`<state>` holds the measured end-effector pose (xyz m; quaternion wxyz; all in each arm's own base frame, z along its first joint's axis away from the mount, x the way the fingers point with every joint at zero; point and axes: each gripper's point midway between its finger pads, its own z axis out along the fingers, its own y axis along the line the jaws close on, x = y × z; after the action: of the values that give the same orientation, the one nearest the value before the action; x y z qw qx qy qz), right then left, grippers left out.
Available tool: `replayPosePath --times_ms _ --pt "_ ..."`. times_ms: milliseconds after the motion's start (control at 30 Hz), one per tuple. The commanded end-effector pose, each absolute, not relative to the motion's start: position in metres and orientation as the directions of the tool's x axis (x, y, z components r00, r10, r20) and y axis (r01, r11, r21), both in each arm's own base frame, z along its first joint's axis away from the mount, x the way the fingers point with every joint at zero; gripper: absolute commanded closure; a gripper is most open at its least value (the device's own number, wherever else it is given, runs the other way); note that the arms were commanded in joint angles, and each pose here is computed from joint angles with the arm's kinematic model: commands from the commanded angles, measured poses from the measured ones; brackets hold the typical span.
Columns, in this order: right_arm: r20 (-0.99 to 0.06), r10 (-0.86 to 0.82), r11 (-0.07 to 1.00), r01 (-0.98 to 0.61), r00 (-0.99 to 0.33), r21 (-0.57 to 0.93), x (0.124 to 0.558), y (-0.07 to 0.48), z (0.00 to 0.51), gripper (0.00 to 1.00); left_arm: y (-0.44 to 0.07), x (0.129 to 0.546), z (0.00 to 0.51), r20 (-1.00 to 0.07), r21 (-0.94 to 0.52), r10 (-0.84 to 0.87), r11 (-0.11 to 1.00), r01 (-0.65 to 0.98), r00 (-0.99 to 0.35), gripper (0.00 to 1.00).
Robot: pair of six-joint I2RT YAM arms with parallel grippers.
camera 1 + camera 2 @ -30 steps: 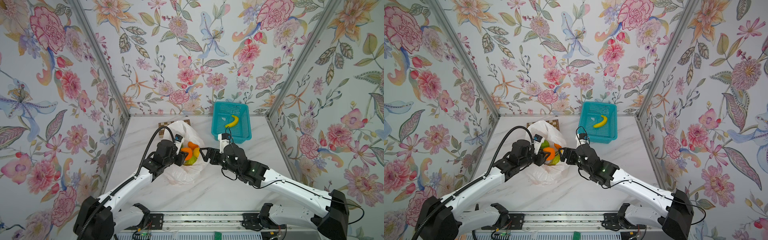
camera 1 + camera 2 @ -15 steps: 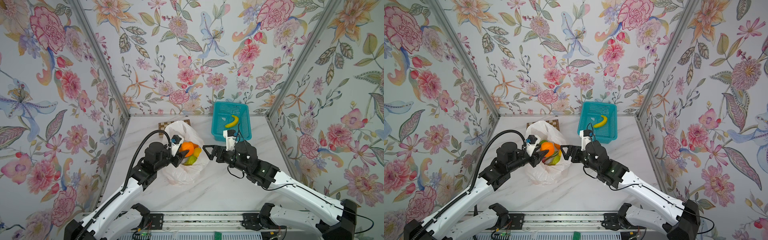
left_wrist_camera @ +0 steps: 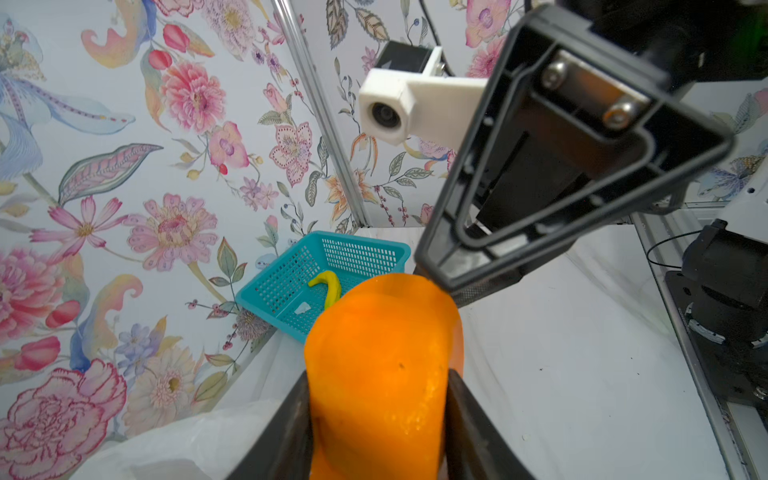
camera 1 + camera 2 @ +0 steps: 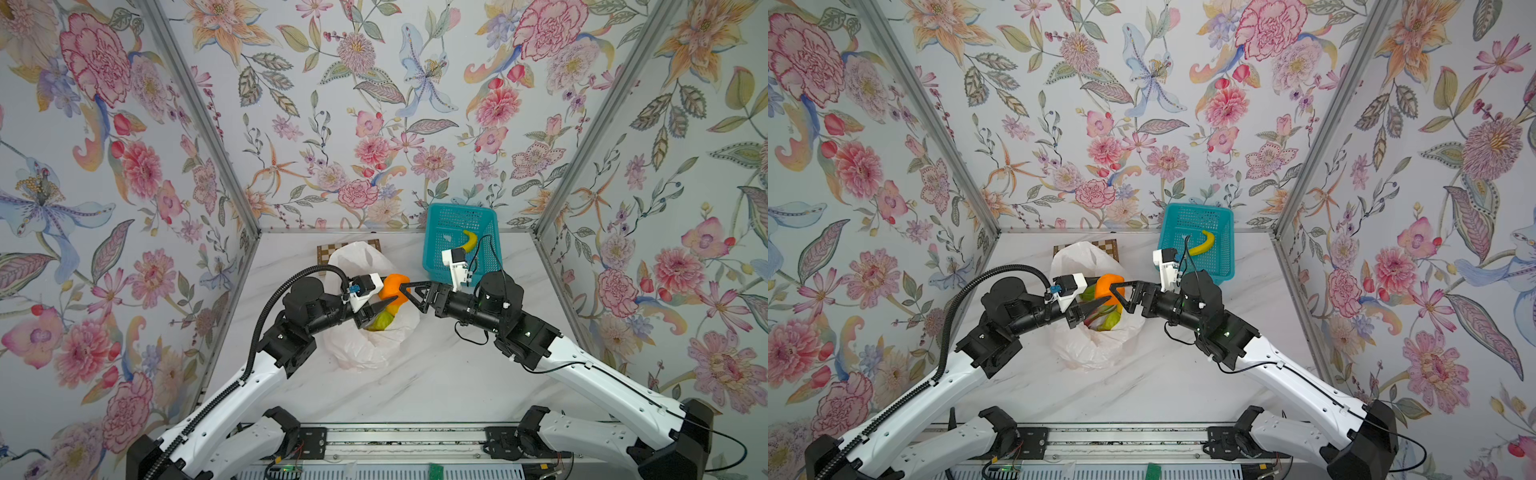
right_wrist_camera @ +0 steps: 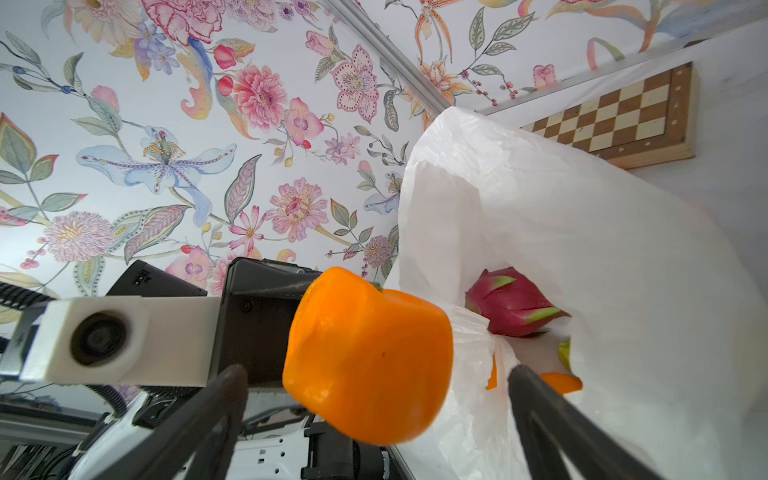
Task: Untie the knot of the plastic bag and take out the fruit
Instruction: 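Grasp the orange with the right gripper while the left gripper releases it, then carry the orange with the right gripper and lower it into the teal basket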
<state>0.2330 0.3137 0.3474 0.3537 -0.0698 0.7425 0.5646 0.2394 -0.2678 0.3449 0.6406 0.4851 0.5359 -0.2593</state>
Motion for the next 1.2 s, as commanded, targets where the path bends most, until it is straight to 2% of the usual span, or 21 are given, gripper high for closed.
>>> replayPosePath --times_ms 0,133,267,333,433,500,567,733,833,967,1167 --pt "-0.58 0.312 0.231 -0.532 -0.752 0.814 0.227 0.321 0.373 0.01 -0.281 0.227 0.369 -0.899 0.437 0.139 0.332 0.836 0.414 0.66" --pt "-0.576 0.307 0.202 -0.54 -0.757 0.817 0.226 0.326 0.376 0.08 -0.29 0.225 0.372 -0.889 0.456 0.13 0.312 0.833 0.438 0.66" --pt "-0.573 0.309 0.191 -0.54 -0.759 0.82 0.227 0.327 0.377 0.2 -0.296 0.224 0.374 -0.882 0.47 0.126 0.302 0.829 0.455 0.65" --pt "-0.572 0.314 0.19 -0.54 -0.758 0.82 0.228 0.326 0.378 0.27 -0.298 0.226 0.373 -0.88 0.474 0.13 0.309 0.824 0.457 0.6" --pt "-0.575 0.332 0.192 -0.544 -0.748 0.817 0.231 0.322 0.382 0.38 -0.298 0.229 0.371 -0.878 0.477 0.137 0.326 0.817 0.458 0.48" --pt "-0.577 0.349 0.202 -0.542 -0.738 0.815 0.235 0.318 0.385 0.43 -0.297 0.232 0.371 -0.882 0.469 0.145 0.35 0.811 0.448 0.33" --pt "-0.584 0.367 0.218 -0.544 -0.724 0.811 0.241 0.313 0.388 0.45 -0.294 0.236 0.372 -0.892 0.451 0.153 0.379 0.808 0.426 0.2" --pt "-0.609 0.422 0.323 -0.516 -0.672 0.793 0.27 0.289 0.393 0.47 -0.283 0.247 0.376 -0.935 0.353 0.16 0.481 0.803 0.315 0.01" --pt "-0.608 0.48 0.39 -0.467 -0.632 0.793 0.296 0.266 0.395 0.46 -0.272 0.256 0.376 -0.97 0.242 0.16 0.56 0.792 0.183 0.01" --pt "-0.604 0.553 0.479 -0.374 -0.574 0.794 0.342 0.225 0.39 0.45 -0.264 0.259 0.371 -0.989 0.12 0.14 0.609 0.784 0.042 0.01" --pt "-0.588 0.59 0.565 -0.237 -0.554 0.79 0.405 0.179 0.363 0.45 -0.258 0.255 0.367 -0.987 0.061 0.155 0.627 0.777 -0.047 0.01"
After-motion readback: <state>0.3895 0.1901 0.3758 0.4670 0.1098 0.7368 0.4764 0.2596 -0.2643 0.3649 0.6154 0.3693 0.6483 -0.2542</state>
